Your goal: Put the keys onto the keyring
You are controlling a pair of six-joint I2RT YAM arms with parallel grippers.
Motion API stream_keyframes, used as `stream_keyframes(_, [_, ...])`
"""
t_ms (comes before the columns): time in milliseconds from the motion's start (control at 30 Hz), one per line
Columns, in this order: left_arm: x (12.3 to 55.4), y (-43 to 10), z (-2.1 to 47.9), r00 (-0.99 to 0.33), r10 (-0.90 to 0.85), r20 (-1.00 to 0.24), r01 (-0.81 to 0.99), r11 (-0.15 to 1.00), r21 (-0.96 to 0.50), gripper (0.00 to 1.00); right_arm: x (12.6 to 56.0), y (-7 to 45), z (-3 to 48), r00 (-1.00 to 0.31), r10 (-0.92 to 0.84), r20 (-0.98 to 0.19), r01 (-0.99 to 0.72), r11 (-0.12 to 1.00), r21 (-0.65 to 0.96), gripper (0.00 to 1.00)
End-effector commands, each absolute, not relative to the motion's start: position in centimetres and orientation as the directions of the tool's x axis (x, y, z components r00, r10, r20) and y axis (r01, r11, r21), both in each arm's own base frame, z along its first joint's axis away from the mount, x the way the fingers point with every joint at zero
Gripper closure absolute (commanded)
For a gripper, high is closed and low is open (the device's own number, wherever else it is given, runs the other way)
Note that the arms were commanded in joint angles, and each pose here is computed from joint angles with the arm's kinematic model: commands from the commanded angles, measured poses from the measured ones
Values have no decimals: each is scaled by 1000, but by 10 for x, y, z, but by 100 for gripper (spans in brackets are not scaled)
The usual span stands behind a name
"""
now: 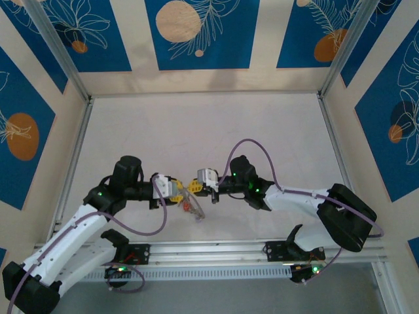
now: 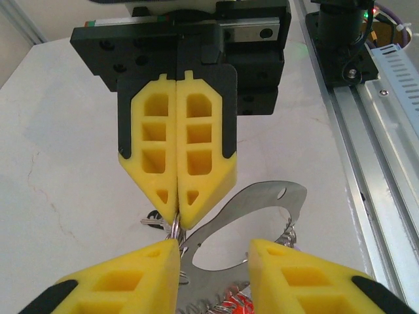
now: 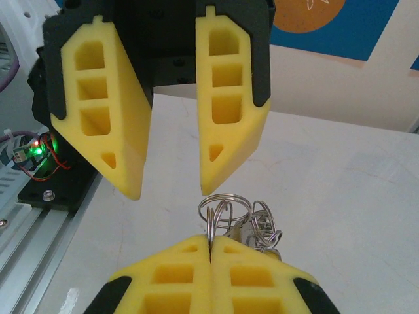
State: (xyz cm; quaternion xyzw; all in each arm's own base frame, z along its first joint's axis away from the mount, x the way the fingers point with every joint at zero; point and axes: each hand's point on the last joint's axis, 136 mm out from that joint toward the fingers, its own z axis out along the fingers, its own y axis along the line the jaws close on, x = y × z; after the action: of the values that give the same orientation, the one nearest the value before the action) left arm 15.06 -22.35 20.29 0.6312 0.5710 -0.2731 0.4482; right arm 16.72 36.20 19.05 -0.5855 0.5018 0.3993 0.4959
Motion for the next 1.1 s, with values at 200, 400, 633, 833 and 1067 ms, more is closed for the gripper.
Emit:
stream_keyframes(200, [146, -226, 198, 228, 474, -850, 963, 16, 267, 66, 164, 370, 213, 213, -136, -968, -977, -16, -213, 100])
stream_keyframes(400, [148, -226, 195, 222, 484, -846, 964, 18, 264, 67, 162, 374, 211, 212, -135, -968, -977, -22, -211, 100])
stream_keyframes(633, [152, -224, 188, 199, 517, -832, 966, 38, 254, 67, 161, 377, 210, 218, -137, -966, -976, -20, -217, 100])
stream_keyframes(833, [158, -220, 177, 173, 571, -803, 967, 55, 247, 67, 161, 379, 209, 229, -145, -963, -973, -9, -230, 100])
stream_keyframes(1067, [158, -222, 173, 174, 573, -801, 970, 39, 239, 70, 162, 382, 204, 220, -151, -964, -975, -8, -222, 100])
